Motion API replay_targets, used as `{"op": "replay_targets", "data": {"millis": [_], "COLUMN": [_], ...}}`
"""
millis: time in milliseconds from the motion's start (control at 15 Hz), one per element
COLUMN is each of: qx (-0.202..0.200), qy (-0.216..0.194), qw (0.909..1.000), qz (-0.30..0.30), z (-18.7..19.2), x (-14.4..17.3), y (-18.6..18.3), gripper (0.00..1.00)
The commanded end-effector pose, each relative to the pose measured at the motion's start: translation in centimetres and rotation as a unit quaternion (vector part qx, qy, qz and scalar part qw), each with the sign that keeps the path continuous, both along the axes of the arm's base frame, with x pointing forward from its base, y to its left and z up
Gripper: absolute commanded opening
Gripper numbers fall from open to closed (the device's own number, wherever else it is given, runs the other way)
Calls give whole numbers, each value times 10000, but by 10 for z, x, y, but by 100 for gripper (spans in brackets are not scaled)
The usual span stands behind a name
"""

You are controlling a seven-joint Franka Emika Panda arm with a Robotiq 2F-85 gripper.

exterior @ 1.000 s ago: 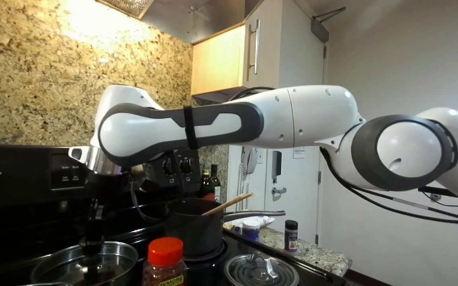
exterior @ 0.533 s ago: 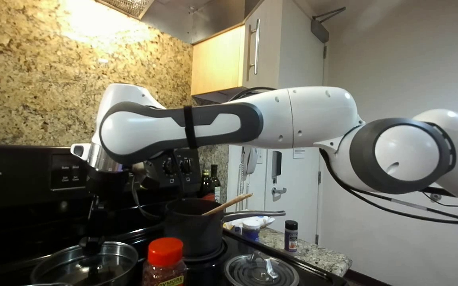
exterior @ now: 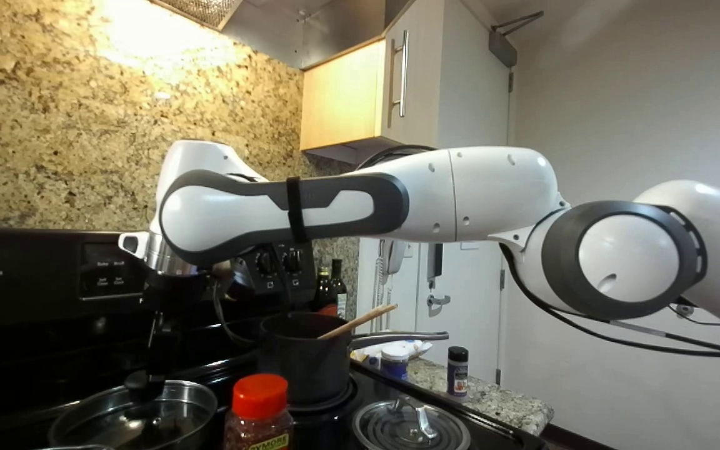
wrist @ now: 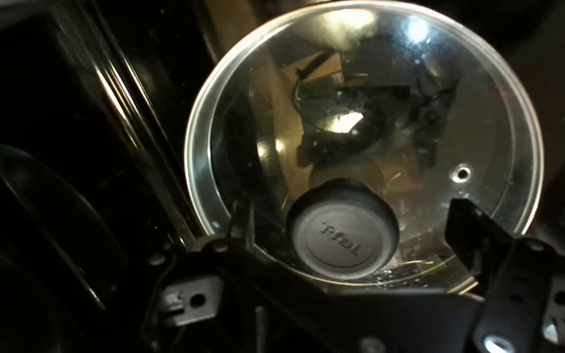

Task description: Pick the big lid and put it on the big pot

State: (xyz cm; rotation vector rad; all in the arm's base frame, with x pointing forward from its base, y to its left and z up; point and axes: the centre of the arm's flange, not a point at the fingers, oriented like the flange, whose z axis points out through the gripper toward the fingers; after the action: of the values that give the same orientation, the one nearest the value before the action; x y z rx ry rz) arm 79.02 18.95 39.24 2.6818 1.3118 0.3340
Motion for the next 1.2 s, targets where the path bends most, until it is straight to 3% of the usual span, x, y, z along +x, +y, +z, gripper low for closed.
{"op": "replay_targets", "data": {"millis": [0,600,667,733,1133], "qx": [-48,-18,0,25,51], "qy": [22,-64,-67,-61,22], "qw": [9996,9977,9972,9966,9956], "qz": [264,673,746,818,939], "z": [4,11,9,10,-3], "x": [37,38,38,39,37], "y": [9,10,12,13,11], "gripper": [100,100,75,74,34]}}
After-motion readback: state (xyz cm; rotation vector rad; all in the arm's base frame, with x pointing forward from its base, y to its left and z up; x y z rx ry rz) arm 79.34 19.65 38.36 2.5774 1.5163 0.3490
